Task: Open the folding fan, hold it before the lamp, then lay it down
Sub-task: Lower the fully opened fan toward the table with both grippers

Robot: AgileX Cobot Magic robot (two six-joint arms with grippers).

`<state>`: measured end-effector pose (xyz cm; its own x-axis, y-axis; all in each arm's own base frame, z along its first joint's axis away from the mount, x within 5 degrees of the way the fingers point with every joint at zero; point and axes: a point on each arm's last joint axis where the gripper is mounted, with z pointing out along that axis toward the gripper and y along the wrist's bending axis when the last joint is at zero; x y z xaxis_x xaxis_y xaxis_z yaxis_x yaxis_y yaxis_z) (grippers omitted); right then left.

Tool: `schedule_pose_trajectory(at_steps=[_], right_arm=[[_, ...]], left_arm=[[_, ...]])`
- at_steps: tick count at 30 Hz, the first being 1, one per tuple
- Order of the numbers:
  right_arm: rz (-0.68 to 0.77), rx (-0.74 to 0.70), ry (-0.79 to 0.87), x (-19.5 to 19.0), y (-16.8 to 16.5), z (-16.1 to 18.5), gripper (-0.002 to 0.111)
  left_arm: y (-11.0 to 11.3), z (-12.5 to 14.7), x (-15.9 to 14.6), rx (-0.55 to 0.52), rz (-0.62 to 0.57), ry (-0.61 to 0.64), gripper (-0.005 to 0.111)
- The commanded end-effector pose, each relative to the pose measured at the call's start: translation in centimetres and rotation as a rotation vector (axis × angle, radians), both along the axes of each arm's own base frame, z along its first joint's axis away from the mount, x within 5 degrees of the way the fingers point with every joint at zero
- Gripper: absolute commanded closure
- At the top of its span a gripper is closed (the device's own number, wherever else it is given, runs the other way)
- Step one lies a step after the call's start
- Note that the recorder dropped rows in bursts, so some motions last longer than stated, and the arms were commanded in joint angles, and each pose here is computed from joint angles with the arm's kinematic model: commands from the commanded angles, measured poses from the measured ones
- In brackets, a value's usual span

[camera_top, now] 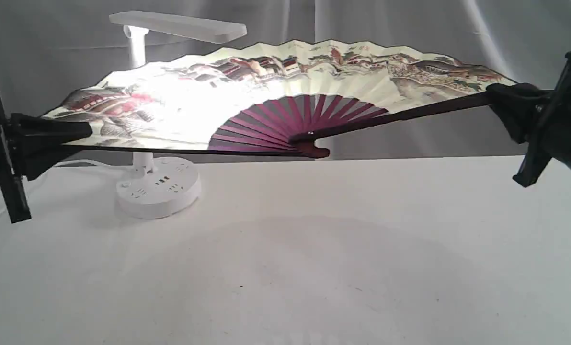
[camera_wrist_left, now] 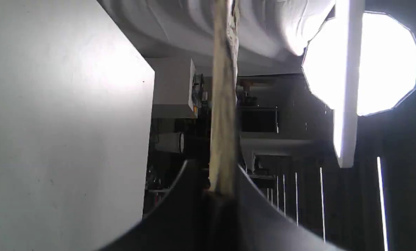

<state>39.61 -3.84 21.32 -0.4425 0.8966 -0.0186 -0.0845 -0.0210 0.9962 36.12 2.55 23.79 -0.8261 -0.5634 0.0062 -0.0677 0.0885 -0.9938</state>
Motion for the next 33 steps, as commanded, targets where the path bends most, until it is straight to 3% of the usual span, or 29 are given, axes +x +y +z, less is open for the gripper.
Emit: schedule_pose_trajectory(at_steps=[1, 20, 27, 33], right_arm=[[-0.149, 0.078, -0.01, 0.3, -2.2, 0.9, 0.108], [-0.148, 0.038, -0.008, 0.3, -2.1, 0.7, 0.108], [-0.114, -0.051, 0.02, 0.2, -1.8, 0.1, 0.108], [-0.115, -0.063, 0.034, -0.2, -1.7, -0.6, 0.108]], left_arm=[[1.5, -0.2, -0.1, 0.052, 0.077, -0.012, 0.107], [1.5, -0.2, -0.1, 0.071, 0.069, -0.028, 0.107], [1.4, -0.8, -0.5, 0.134, 0.026, -0.039, 0.107], [1.1, -2.5, -1.4, 0.093, 0.068, -0.037, 0.107]])
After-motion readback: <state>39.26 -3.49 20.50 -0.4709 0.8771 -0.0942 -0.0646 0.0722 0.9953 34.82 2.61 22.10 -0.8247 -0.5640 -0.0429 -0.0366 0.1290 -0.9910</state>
